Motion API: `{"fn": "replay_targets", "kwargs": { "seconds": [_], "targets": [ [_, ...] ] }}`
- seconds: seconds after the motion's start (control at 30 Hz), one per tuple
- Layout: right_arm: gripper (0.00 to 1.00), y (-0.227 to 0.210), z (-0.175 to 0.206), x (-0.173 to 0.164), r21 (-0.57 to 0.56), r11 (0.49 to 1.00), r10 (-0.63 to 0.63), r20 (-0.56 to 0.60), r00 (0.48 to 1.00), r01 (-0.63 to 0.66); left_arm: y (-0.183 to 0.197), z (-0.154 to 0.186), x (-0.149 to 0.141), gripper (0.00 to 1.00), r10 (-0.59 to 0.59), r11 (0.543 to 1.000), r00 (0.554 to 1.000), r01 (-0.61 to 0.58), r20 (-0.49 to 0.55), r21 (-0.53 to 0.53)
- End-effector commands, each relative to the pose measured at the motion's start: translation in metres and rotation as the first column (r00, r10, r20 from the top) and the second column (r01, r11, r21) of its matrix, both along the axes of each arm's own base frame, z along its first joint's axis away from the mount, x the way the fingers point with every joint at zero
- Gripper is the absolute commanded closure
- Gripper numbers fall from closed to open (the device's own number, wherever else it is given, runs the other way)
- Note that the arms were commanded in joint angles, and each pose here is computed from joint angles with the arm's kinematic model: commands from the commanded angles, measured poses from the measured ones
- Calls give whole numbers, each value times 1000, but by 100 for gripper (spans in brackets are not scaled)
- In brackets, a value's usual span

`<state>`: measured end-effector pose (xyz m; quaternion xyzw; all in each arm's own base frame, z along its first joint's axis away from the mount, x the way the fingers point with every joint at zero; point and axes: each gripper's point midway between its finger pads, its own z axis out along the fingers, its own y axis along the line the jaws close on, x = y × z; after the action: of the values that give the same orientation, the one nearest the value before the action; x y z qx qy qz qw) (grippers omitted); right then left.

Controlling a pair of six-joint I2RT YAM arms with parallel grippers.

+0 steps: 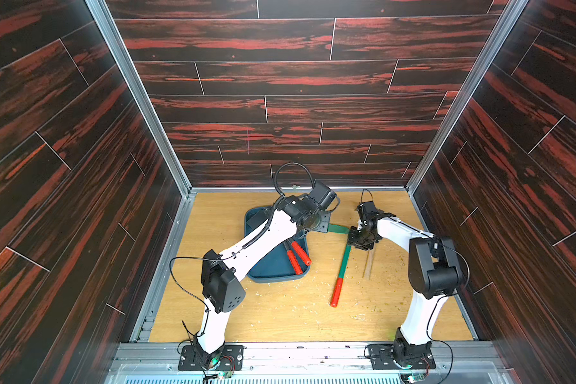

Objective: Put the small hoe into the storage box
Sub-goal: Move the hoe to the center of the board.

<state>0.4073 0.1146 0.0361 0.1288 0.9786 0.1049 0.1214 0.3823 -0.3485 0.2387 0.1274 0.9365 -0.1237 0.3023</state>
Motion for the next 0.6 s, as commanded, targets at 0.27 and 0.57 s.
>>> {"fn": "replay_targets", "kwargs": {
  "seconds": [0.27, 0.57],
  "targets": [
    [82, 19, -18, 3, 41, 997, -70, -35, 997, 71, 18, 13, -8, 42, 11, 1000, 1000, -12, 18, 13],
    [94, 53, -9, -21, 92, 990, -107, -45, 993, 111, 20, 11, -7, 41, 8, 1000, 1000, -8, 21, 24]
  ]
}}
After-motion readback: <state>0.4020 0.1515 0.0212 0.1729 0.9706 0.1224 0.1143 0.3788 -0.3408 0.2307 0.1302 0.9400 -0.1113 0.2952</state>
